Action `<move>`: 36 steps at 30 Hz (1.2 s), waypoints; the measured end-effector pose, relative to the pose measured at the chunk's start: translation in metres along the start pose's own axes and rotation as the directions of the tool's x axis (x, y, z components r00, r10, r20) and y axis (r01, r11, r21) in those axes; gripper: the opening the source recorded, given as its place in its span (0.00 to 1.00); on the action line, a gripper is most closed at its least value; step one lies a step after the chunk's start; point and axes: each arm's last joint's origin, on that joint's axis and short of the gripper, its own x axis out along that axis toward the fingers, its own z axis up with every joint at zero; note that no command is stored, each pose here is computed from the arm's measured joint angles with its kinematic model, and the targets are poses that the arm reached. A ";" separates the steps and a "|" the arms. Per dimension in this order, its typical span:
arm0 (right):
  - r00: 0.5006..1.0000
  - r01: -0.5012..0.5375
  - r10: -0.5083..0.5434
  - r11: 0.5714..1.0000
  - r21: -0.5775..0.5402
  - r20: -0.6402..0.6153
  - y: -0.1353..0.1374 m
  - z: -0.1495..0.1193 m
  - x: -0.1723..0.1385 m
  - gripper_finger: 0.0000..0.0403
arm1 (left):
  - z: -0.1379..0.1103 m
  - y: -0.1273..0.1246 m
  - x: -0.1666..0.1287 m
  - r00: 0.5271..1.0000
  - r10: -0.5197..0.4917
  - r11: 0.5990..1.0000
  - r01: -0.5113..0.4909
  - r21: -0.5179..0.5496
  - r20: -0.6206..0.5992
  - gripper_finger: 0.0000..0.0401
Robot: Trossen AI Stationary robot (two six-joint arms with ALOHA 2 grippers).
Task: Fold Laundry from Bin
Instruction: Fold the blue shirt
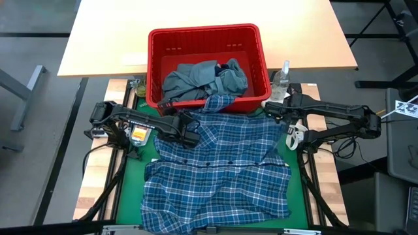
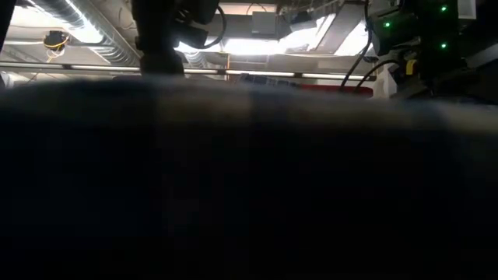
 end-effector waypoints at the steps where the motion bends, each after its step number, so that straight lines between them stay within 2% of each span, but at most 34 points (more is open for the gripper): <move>1: 1.000 0.000 0.000 1.000 0.000 0.000 0.000 0.000 0.000 0.33 | -0.001 -0.001 -0.001 1.000 -0.001 1.000 0.001 0.005 0.004 0.30; 6: 1.000 -0.017 0.017 1.000 0.000 -0.003 0.000 0.000 0.000 0.36 | -0.007 -0.001 -0.014 0.998 -0.055 0.998 0.054 0.026 0.019 0.30; 10: 0.996 -0.083 0.083 0.997 0.001 -0.013 0.002 0.000 0.000 0.35 | -0.016 0.001 -0.028 0.987 -0.161 0.987 0.161 0.027 -0.004 0.27; 15: 0.988 -0.154 0.154 0.988 0.002 -0.021 0.005 -0.001 0.000 0.34 | -0.031 -0.001 -0.048 0.944 -0.323 0.944 0.326 0.043 -0.062 0.23; 19: 0.987 -0.158 0.159 0.987 -0.031 -0.001 0.010 0.000 -0.003 0.34 | -0.042 -0.009 -0.063 0.908 -0.407 0.910 0.413 0.047 -0.096 0.21; 27: 0.974 -0.192 0.200 0.978 -0.081 0.107 0.047 -0.006 -0.021 0.34 | -0.056 -0.025 -0.089 0.860 -0.508 0.861 0.508 -0.009 -0.044 0.19; 33: 0.932 -0.242 0.267 0.962 -0.129 0.245 0.086 -0.019 -0.040 0.34 | -0.054 -0.038 -0.104 0.787 -0.613 0.785 0.617 -0.056 0.067 0.19; 36: 0.922 -0.271 0.287 0.958 -0.095 0.260 0.100 -0.032 -0.046 0.34 | -0.053 -0.042 -0.110 0.758 -0.644 0.757 0.651 -0.060 0.106 0.19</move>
